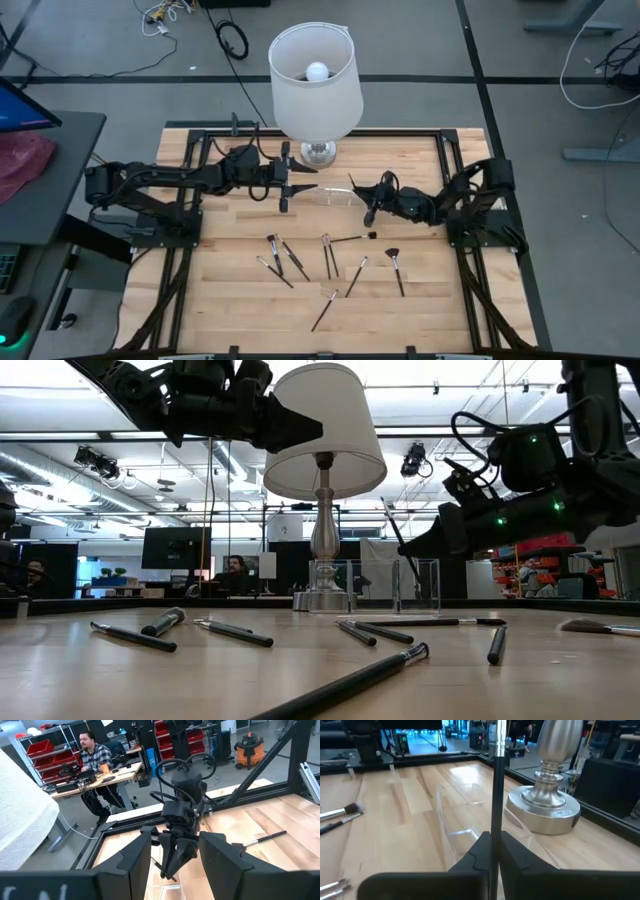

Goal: Put items in baskets/containers
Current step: Put the black eyeshadow brush into the transparent organizer

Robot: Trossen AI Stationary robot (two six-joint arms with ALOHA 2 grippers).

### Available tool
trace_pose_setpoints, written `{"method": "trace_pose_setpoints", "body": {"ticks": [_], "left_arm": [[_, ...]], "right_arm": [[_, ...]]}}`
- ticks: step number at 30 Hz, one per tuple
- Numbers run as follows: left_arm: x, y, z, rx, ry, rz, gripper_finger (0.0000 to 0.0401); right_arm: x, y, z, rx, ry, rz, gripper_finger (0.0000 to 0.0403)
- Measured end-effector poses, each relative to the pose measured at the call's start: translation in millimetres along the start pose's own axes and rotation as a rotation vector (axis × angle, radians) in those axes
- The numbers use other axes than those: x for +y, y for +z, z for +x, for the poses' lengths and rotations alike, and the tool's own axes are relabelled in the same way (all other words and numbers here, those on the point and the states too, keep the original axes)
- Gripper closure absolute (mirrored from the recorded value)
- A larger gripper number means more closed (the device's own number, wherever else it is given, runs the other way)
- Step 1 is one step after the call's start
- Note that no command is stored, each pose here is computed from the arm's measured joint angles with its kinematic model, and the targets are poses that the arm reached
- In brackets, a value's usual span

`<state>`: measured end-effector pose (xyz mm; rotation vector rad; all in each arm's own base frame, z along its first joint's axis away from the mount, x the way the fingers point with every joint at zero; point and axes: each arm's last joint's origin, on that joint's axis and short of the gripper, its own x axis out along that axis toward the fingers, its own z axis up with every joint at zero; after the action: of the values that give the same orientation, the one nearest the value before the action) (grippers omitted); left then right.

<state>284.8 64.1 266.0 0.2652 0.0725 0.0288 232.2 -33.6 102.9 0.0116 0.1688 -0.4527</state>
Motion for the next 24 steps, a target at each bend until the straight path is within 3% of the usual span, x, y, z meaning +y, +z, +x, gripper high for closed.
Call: {"method": "trace_pose_setpoints", "body": {"ticks": [17, 24], "left_arm": [[0.0, 0.0, 0.0, 0.0, 0.0, 0.0, 0.0229], [-2.3, -1.1, -3.9, 0.05, -0.018, -0.035, 0.0229]], "right_arm": [[1.5, 0.9, 3.9, -0.008, 0.0, -0.014, 0.03], [5.7, 16.8, 0.2, -0.121, 0.013, -0.078, 0.027]]}}
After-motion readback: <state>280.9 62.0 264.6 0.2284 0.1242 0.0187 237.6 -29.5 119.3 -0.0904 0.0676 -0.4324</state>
